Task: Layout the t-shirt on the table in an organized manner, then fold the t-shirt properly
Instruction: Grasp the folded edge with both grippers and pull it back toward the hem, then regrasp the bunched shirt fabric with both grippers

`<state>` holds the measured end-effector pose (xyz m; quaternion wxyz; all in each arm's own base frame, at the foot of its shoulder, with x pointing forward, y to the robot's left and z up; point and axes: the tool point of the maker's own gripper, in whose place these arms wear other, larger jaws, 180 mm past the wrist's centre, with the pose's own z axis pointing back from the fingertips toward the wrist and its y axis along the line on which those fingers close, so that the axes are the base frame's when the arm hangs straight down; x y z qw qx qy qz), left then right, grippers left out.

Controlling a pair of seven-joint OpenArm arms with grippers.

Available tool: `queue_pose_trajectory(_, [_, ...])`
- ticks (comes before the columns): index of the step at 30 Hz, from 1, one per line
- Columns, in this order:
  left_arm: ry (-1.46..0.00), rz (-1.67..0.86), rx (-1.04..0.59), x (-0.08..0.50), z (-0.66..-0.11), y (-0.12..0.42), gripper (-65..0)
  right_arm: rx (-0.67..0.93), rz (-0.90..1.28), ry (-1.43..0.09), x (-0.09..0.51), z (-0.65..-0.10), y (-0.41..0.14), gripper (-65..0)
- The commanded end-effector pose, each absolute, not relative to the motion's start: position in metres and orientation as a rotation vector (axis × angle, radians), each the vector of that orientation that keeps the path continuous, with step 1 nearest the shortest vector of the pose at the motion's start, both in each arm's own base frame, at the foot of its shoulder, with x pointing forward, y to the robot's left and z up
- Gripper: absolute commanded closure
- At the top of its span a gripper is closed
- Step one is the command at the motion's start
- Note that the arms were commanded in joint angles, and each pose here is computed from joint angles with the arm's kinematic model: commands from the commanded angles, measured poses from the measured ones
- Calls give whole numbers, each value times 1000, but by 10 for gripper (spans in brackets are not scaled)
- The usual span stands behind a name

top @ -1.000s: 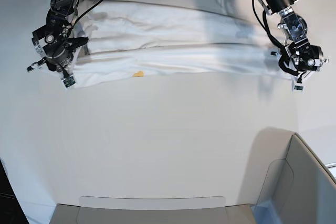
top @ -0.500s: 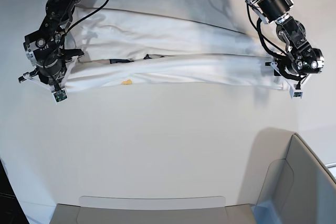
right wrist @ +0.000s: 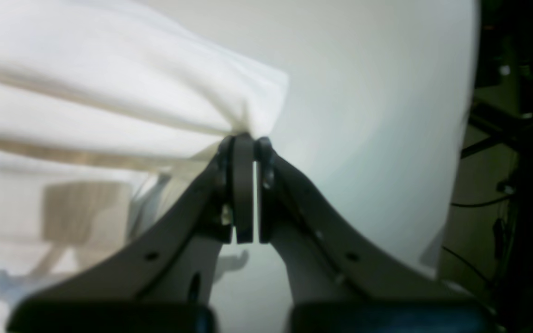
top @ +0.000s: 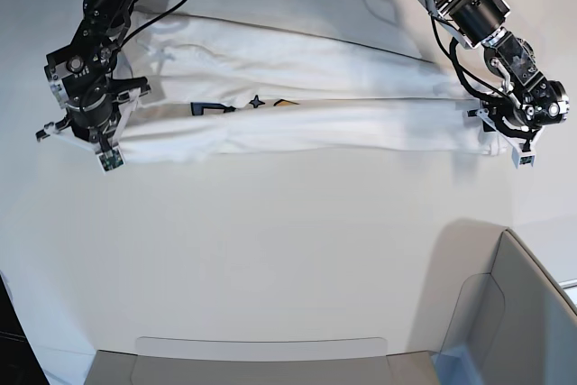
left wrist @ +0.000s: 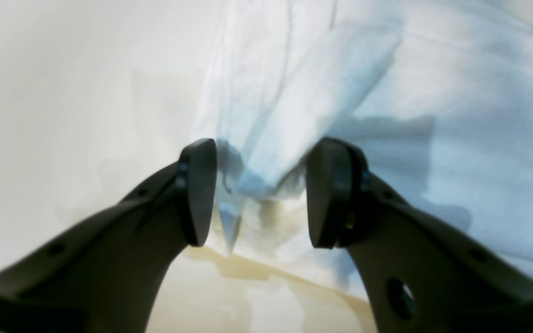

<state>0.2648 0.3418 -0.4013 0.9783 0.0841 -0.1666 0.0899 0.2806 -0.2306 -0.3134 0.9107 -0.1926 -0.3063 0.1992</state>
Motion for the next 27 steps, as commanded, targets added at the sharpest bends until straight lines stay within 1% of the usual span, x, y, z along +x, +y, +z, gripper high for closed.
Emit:
queue_pose_trajectory(1, [-359,183,202,270,-390,351,-302,-419,417,-624,275,-311,-235,0])
queue_pose_trajectory(8, [-359,183,202,270,-391,351,-302,-410,403,-536,239,-332,-242,0])
queue_pose_trajectory(14, [-358,182,198,270,-392,350,-302,-467,282,-549,237,-318,-276,0])
queue_pose_trajectory(18, [-355,182,195,270,-393,349,-302,-490,239,-545,234,-315,-289,0])
queue_pose_trajectory(27, [-355,182,192,270,-394,348,-302,-440,292,-460,202,-341,-281,0])
